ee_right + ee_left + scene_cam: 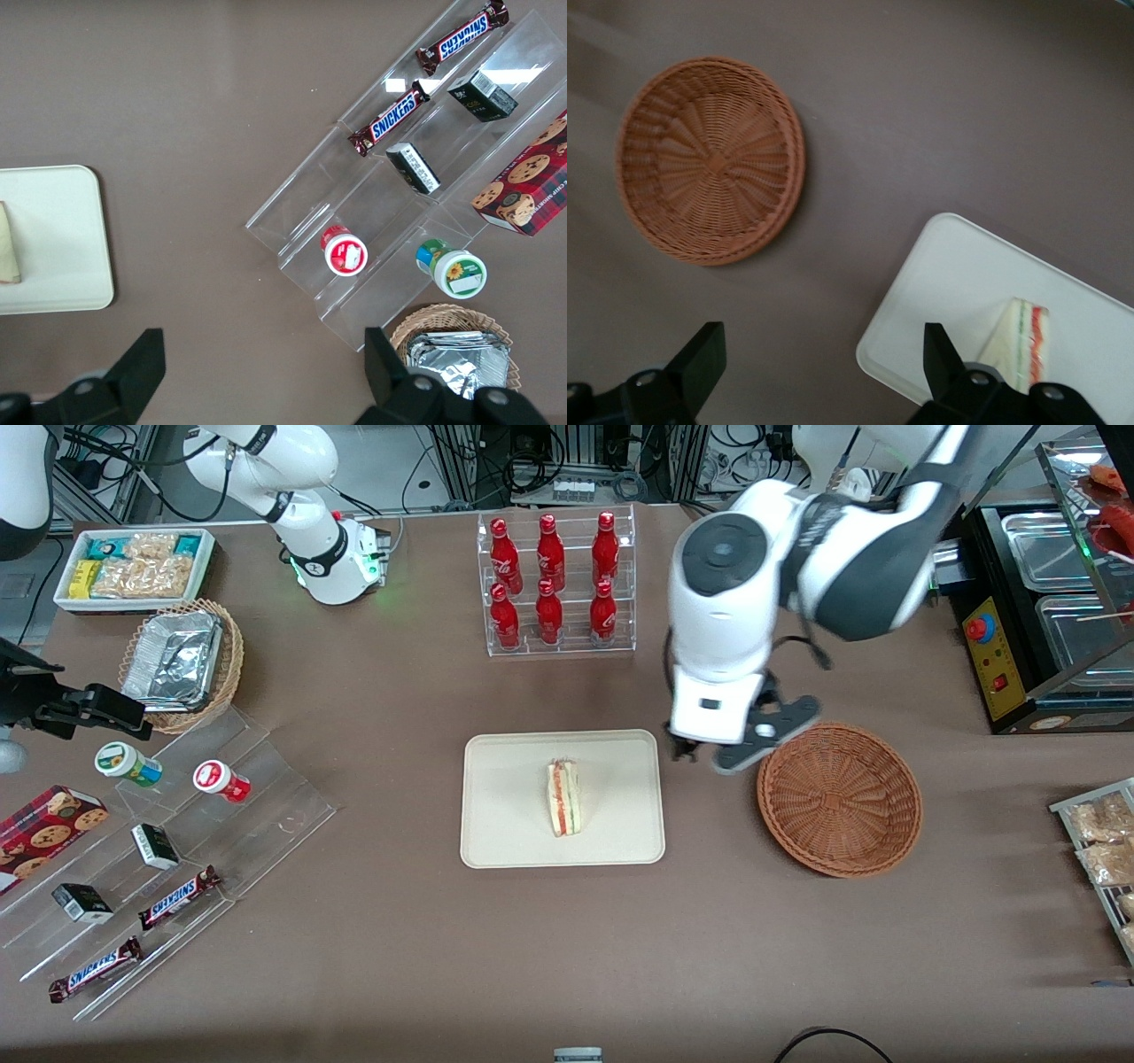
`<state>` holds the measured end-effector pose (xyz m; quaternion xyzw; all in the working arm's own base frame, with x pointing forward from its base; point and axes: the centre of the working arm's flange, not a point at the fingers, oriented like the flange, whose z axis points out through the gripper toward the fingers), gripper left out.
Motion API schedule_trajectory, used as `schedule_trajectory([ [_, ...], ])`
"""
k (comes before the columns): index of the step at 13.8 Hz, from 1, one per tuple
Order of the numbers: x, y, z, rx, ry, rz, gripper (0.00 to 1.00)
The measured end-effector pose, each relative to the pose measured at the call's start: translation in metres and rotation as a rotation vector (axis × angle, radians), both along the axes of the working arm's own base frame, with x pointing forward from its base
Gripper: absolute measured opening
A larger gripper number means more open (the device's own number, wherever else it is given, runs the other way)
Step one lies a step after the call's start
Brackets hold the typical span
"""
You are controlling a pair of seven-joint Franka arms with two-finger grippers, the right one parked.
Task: Place sandwich from basket to tray
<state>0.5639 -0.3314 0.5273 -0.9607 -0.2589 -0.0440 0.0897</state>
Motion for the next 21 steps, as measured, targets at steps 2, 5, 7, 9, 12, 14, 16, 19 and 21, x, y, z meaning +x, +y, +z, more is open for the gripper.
schedule_trajectory([
  [2, 0.009, 0.033, 0.008, 0.018, 0.032, -0.013, 0.99],
  [5, 0.016, 0.085, 0.027, 0.024, 0.097, -0.086, 0.99],
  [7, 0.021, 0.127, 0.045, 0.010, 0.126, -0.134, 0.99],
  [9, 0.021, 0.171, 0.063, -0.016, 0.160, -0.201, 0.99],
  [12, 0.016, 0.228, 0.084, -0.085, 0.208, -0.312, 0.99],
  [14, 0.009, 0.264, 0.093, -0.138, 0.258, -0.426, 0.99],
  [16, 0.000, 0.295, 0.102, -0.190, 0.279, -0.510, 0.99],
  [19, -0.013, 0.318, 0.111, -0.207, 0.280, -0.548, 0.99],
  [21, -0.017, 0.318, 0.112, -0.209, 0.280, -0.551, 0.99],
])
